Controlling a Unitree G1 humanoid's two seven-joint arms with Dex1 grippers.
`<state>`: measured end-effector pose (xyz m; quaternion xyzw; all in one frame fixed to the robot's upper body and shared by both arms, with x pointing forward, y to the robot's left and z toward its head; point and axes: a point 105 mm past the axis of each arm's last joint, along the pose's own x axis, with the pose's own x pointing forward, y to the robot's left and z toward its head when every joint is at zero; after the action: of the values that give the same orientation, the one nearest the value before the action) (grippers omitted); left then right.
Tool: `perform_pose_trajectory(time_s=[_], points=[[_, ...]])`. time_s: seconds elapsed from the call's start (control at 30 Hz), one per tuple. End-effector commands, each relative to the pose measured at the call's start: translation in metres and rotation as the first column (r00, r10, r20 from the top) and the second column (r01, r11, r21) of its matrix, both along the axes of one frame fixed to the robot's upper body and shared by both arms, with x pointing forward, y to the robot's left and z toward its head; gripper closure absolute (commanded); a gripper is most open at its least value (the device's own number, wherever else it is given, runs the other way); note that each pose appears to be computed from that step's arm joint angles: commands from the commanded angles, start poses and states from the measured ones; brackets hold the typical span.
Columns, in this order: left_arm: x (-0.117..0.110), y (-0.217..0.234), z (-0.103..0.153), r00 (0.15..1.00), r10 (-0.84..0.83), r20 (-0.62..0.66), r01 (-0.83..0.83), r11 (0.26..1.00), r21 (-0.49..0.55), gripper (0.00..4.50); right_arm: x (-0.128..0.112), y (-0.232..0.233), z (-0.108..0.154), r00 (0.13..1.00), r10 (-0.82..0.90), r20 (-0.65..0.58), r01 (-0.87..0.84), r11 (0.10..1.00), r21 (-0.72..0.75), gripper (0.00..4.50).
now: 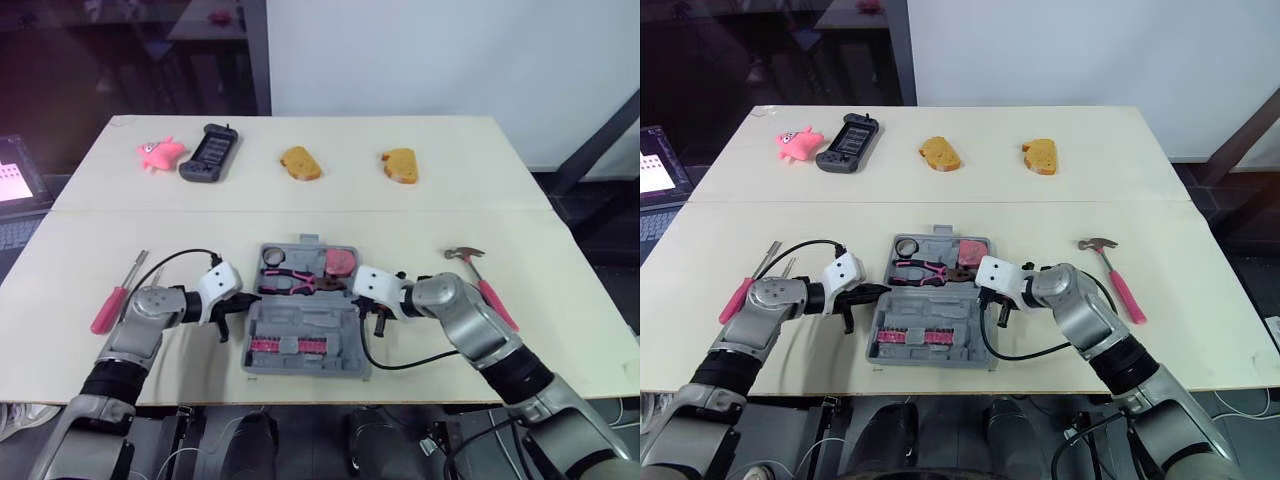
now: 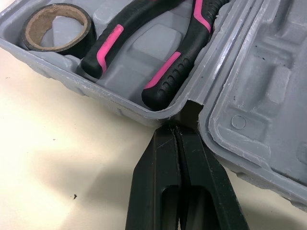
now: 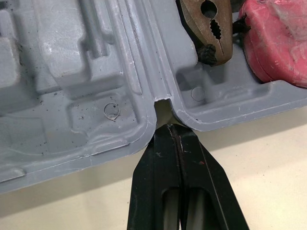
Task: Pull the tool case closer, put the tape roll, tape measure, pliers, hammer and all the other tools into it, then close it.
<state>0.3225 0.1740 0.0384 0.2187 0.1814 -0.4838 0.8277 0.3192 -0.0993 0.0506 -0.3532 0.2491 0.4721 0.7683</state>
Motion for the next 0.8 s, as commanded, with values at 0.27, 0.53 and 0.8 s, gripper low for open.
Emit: perform_pose_trajectory(time_s=[0.27, 0.53, 0.8], points=[[-0.015, -0.007, -0.006, 0.999, -0.031, -0.038, 0.031, 0.999, -0.018, 4.45, -0.008, 0.024, 0.001, 0.997, 0.075, 0.0, -0.075, 0.996, 0.04, 4.5], [-0.019, 0.001, -0.008, 0.999, -0.009, -0.045, 0.009, 1.0, -0.008, 4.45, -0.009, 0.026, 0.001, 0.997, 0.081, -0.006, -0.081, 0.996, 0.042, 4.5], [-0.011, 0.007, -0.005, 0.999, 0.012, -0.03, -0.012, 1.0, 0.002, 4.45, -0.006, 0.021, 0.002, 0.998, 0.062, -0.005, -0.062, 0.997, 0.035, 4.5]])
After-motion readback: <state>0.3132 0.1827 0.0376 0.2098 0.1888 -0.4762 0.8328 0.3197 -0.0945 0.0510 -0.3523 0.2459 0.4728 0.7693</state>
